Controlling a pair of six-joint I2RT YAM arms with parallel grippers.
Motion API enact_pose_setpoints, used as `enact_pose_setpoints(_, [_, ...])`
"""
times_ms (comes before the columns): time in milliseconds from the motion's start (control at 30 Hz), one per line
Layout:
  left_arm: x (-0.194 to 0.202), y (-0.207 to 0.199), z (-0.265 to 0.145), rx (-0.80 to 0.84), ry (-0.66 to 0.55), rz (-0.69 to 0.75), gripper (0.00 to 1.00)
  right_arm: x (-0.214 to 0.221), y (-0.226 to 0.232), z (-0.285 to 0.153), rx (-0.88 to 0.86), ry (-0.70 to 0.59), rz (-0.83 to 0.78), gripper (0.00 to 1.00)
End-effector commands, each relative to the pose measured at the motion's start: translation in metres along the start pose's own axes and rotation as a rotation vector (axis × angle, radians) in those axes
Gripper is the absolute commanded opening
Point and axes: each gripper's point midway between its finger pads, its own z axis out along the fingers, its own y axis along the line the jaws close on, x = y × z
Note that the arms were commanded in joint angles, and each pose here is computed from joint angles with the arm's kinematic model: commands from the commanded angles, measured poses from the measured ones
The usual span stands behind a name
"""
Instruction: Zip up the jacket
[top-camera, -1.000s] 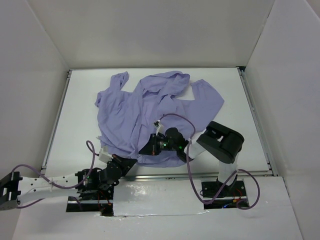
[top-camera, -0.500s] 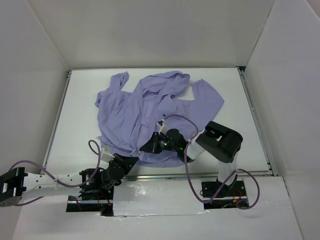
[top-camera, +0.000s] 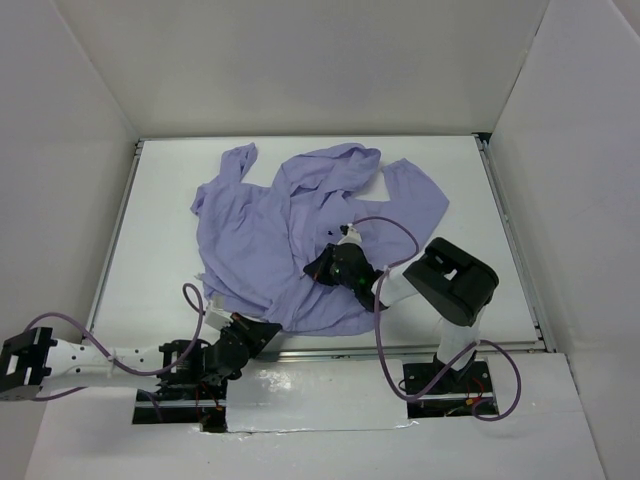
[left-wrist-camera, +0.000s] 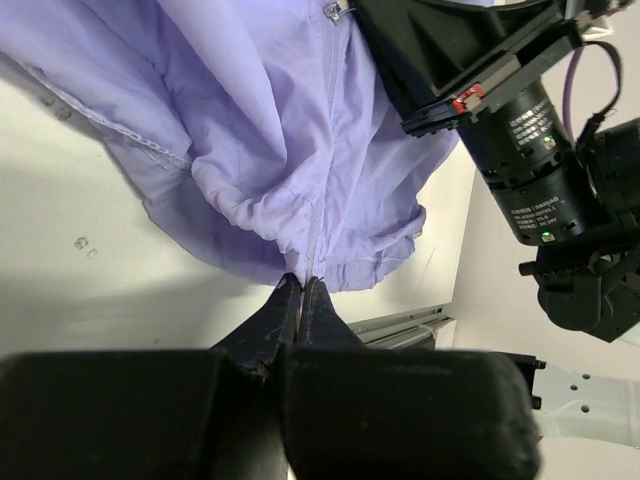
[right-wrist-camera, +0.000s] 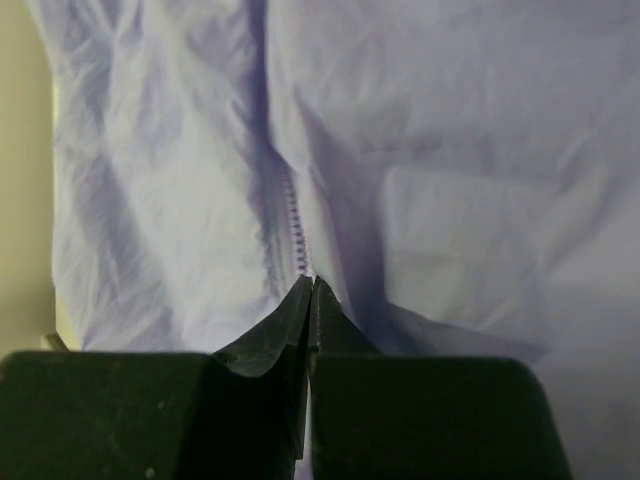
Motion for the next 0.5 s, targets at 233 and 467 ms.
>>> enact_pose_setpoints(233, [-0.012, 0.099, 0.001, -0.187, -0.016, 0.135, 0.00, -0.028, 0.049, -0.004, -0.215, -0.084, -0.154, 0.00])
enact_pose_setpoints(467, [-0.011, 0.098, 0.000, -0.193, -0.013, 0.136, 0.00, -0.085, 0.060, 0.022, -0.215, -0.104, -0.229, 0.00])
